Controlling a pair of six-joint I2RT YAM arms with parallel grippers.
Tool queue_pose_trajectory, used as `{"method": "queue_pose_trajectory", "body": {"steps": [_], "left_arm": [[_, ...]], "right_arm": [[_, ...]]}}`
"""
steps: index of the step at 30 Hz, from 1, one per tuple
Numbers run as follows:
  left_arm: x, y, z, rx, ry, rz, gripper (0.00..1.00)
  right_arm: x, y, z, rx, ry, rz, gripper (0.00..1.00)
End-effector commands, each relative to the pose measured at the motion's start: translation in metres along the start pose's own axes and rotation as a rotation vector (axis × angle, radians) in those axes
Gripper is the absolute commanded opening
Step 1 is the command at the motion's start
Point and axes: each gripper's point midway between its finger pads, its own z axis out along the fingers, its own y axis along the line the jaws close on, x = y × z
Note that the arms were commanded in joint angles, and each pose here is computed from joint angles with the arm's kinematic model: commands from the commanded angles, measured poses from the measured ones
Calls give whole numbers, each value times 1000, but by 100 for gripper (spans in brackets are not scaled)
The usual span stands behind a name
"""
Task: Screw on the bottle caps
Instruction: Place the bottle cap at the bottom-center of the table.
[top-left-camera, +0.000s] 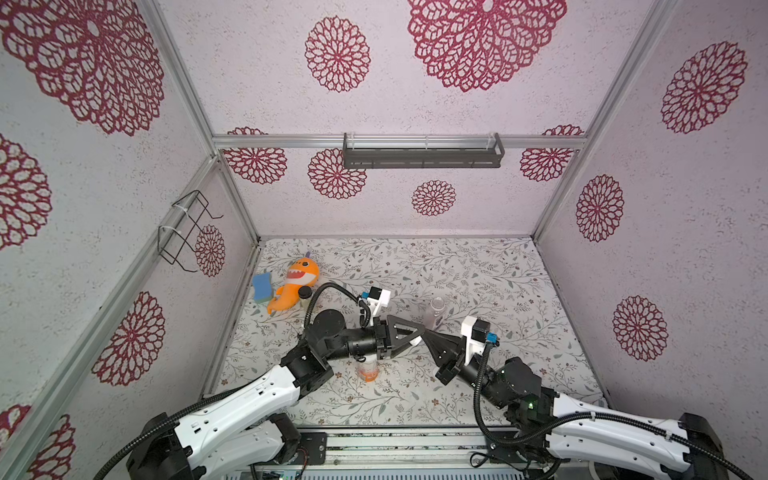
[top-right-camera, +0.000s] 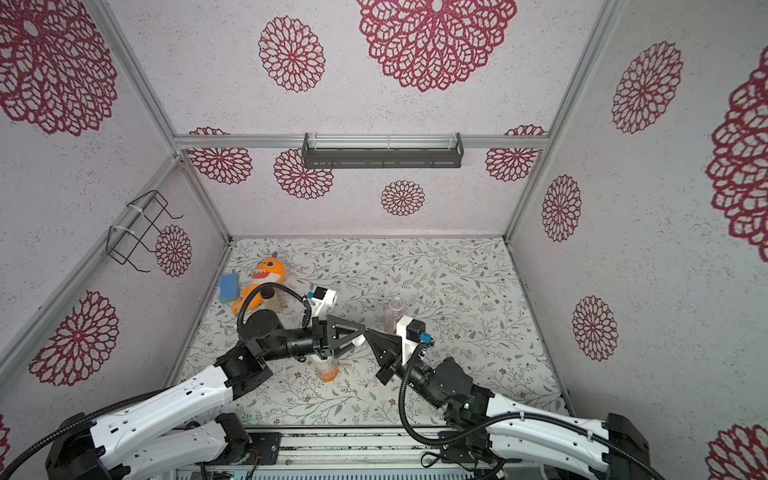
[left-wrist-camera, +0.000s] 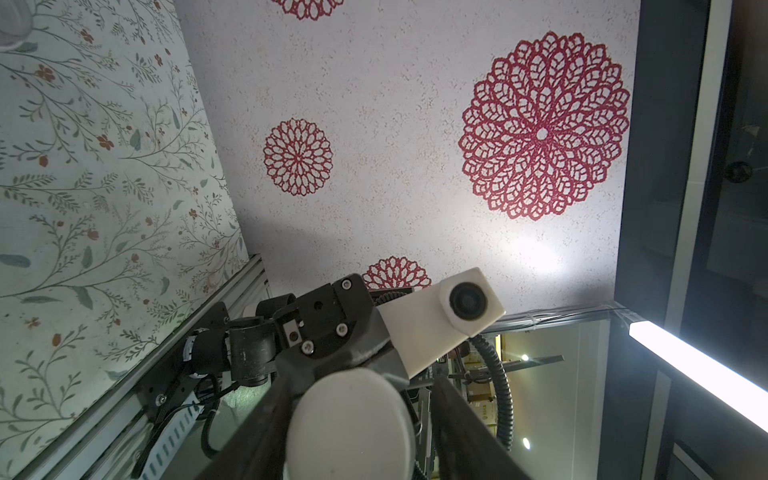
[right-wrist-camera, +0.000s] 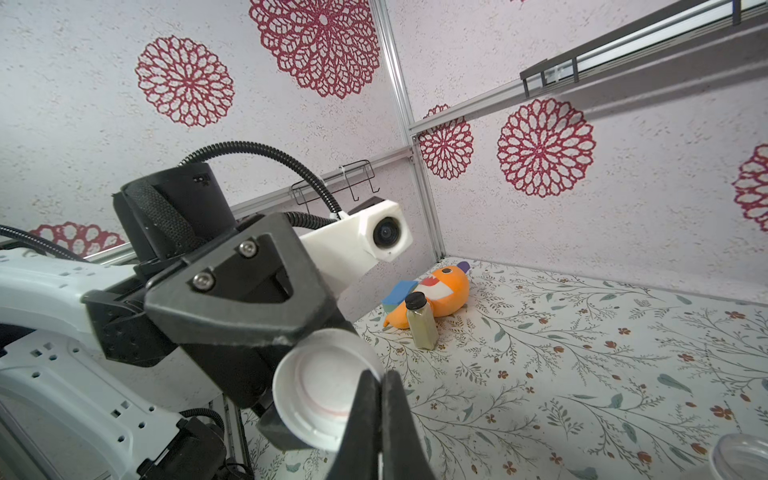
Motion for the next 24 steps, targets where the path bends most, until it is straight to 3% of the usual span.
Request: {"method": "queue_pose_trajectory", "body": {"steps": [1,19,24], "left_arm": [[3,-13,-1,55,15,9,52],[3,-16,-2,62,4,28,45],[2,-11,-3,15,-1,51,45]], "right_arm": [[-16,4,-1,-4,-65,0,0],[-10,-1,-3,25,-60,1,0],[-12,-4,-6,40,-60,-3,16]]}}
